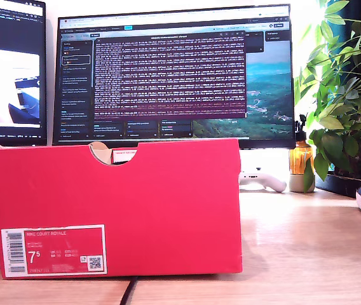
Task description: Pack the blue shoes by picking the first shoe and placing it inside the red shoebox, left side, then picking and rotating the second shoe and placing it in the shoebox
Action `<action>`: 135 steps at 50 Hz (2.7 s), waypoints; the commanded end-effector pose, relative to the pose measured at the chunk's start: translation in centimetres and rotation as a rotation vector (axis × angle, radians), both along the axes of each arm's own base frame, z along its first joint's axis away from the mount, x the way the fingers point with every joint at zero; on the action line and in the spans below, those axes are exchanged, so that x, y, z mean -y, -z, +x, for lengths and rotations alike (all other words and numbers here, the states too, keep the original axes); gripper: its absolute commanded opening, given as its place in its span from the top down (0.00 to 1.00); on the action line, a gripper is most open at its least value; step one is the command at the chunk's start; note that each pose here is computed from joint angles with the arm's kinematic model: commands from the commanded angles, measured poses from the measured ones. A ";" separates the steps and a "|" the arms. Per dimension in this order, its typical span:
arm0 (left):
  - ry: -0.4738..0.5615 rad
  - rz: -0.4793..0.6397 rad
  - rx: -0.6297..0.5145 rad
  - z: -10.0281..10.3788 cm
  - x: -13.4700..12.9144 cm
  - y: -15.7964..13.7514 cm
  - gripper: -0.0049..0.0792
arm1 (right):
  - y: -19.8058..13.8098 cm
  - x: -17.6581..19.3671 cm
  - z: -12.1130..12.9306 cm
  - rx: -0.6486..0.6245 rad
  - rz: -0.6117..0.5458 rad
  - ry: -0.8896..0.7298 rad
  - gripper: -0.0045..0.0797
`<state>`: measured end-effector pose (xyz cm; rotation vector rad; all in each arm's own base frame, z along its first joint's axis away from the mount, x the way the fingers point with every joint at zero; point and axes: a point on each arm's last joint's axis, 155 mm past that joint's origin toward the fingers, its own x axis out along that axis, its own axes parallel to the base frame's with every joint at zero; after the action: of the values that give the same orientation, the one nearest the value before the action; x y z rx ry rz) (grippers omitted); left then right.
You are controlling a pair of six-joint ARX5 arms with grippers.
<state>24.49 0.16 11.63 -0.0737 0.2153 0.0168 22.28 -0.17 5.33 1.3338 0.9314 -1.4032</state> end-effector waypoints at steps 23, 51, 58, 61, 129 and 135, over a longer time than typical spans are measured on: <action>0.002 -0.004 -0.022 0.1 0.1 1.4 0.95 | -0.9 0.5 -0.2 -0.046 -0.029 -0.205 0.96; 0.002 -0.004 -0.022 0.1 0.1 1.4 0.95 | -12.2 1.4 8.7 0.136 -0.304 -1.004 0.96; 0.002 -0.004 -0.021 0.1 0.1 1.4 0.95 | -16.0 0.0 11.4 0.241 -0.382 -1.252 0.96; 0.002 -0.004 -0.022 0.1 0.1 1.4 0.95 | -17.6 -0.7 12.5 0.299 -0.416 -1.323 0.96; 0.002 -0.004 -0.022 0.1 0.1 1.4 0.95 | -26.9 -24.6 21.7 1.143 -1.241 -2.529 0.96; 0.002 -0.004 -0.022 0.1 0.1 1.4 0.95 | -27.9 -24.6 21.7 1.157 -1.227 -2.505 0.96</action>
<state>24.49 0.16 11.64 -0.0737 0.2149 0.0168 43.96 23.82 29.89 -0.5633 0.1998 0.8748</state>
